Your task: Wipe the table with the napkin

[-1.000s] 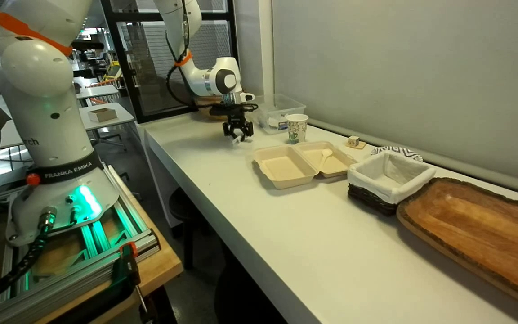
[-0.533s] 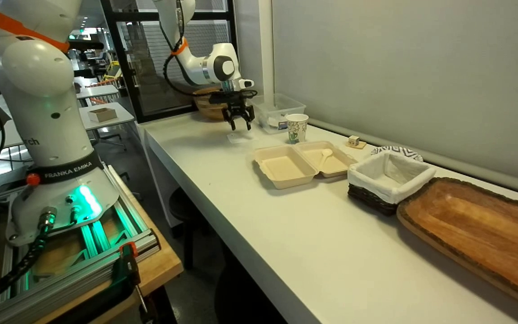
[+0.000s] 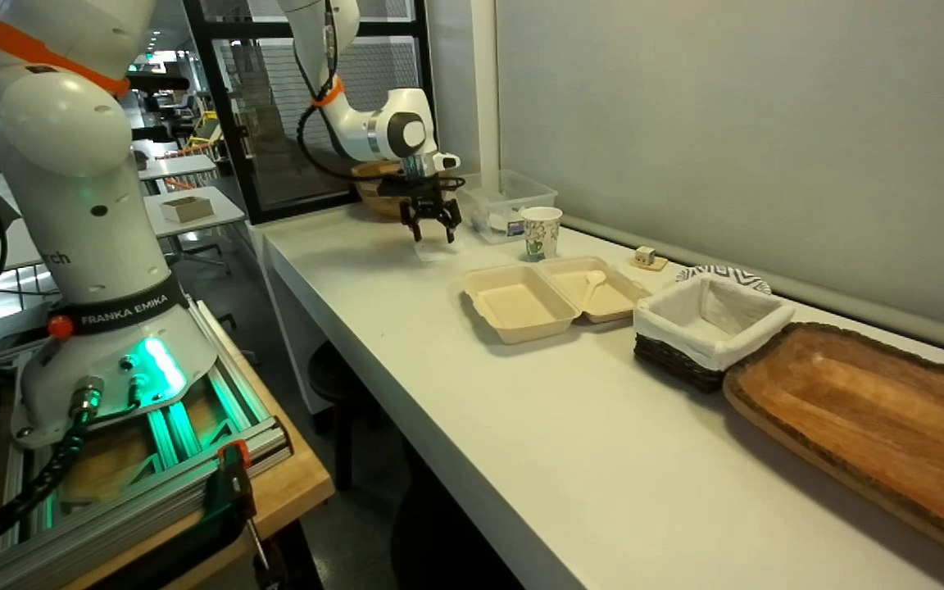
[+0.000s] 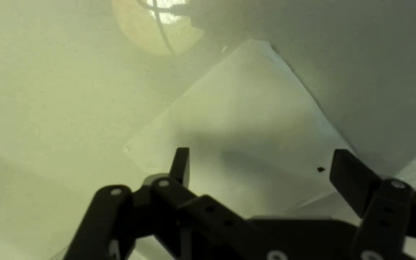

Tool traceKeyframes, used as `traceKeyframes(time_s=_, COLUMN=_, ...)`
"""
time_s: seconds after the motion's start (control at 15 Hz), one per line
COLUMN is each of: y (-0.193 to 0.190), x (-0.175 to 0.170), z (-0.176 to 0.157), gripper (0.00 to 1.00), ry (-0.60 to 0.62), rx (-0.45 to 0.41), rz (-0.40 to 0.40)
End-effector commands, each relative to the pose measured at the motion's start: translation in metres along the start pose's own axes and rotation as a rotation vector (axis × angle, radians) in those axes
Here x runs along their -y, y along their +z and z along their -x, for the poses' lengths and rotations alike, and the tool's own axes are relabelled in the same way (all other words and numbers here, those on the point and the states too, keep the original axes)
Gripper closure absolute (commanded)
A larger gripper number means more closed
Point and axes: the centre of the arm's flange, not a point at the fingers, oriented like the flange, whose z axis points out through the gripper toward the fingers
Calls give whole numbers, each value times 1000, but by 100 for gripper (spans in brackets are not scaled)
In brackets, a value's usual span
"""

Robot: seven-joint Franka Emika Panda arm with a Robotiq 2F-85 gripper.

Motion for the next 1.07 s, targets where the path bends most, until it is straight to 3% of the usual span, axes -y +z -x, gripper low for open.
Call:
traceKeyframes(time_s=0.0, y=21, x=-4, z=-3, gripper=1, ry=16, rx=-34, rz=-34)
traceKeyframes(time_s=0.6, y=27, x=-13, z=-12, gripper=68, ry=29, rx=-81, rz=-43)
traceKeyframes(time_s=0.8, y=22, x=-8, z=-13, gripper=78, ry=26, rx=-77, rz=-45)
traceKeyframes(time_s=0.93, y=20, x=-5, z=-12, gripper=100, ry=27, rx=-68, rz=-40)
traceKeyframes(time_s=1.0, y=20, x=-4, z=-12, gripper=100, ry=29, rx=-63, rz=-40)
